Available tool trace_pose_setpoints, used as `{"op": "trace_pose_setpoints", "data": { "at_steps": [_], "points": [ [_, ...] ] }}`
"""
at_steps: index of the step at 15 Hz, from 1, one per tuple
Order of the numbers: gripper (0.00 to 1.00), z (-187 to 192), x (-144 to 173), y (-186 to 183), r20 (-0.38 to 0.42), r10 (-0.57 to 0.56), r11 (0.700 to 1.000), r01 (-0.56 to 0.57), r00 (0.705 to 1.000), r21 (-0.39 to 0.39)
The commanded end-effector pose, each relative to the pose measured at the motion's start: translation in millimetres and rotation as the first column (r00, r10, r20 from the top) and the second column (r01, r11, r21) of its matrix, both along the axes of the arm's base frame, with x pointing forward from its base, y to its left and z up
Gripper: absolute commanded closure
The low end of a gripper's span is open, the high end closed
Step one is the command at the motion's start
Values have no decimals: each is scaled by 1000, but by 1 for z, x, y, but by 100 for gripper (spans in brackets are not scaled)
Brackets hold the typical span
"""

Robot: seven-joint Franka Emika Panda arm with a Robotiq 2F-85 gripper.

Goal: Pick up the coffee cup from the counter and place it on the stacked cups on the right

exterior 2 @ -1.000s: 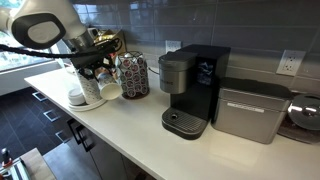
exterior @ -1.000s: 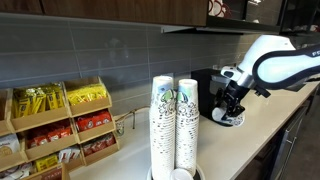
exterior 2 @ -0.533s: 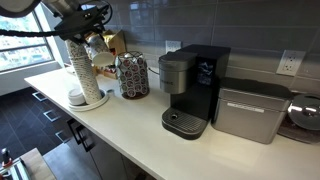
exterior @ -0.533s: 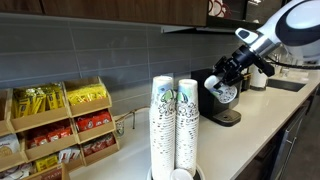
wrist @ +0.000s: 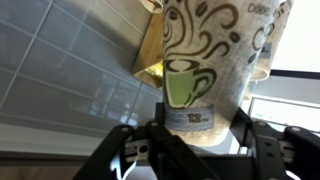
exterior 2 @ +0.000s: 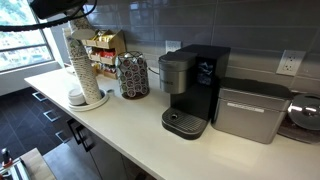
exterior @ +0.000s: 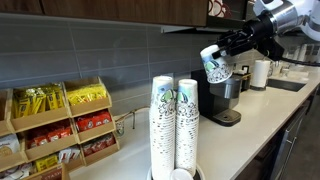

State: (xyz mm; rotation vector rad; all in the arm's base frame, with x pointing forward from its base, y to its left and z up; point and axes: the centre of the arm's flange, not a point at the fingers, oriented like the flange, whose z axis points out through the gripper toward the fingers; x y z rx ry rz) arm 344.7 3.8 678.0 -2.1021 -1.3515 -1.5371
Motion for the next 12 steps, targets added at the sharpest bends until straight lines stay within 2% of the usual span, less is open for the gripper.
{"op": "trace_pose_setpoints", "data": {
  "at_steps": [1,4,7,10,11,12],
  "points": [
    [62,10,-8,13,41,66,981,-72,997,182],
    [62,9,-9,29,61,115,938,-129,991,323],
    [62,0,-7,42,87,172,868,-192,981,459],
    [62,-10,-3,47,134,187,829,-230,973,509],
    [37,5,-9,45,103,169,852,-198,980,485],
    [37,1,-8,45,117,171,842,-207,978,498]
  ]
}}
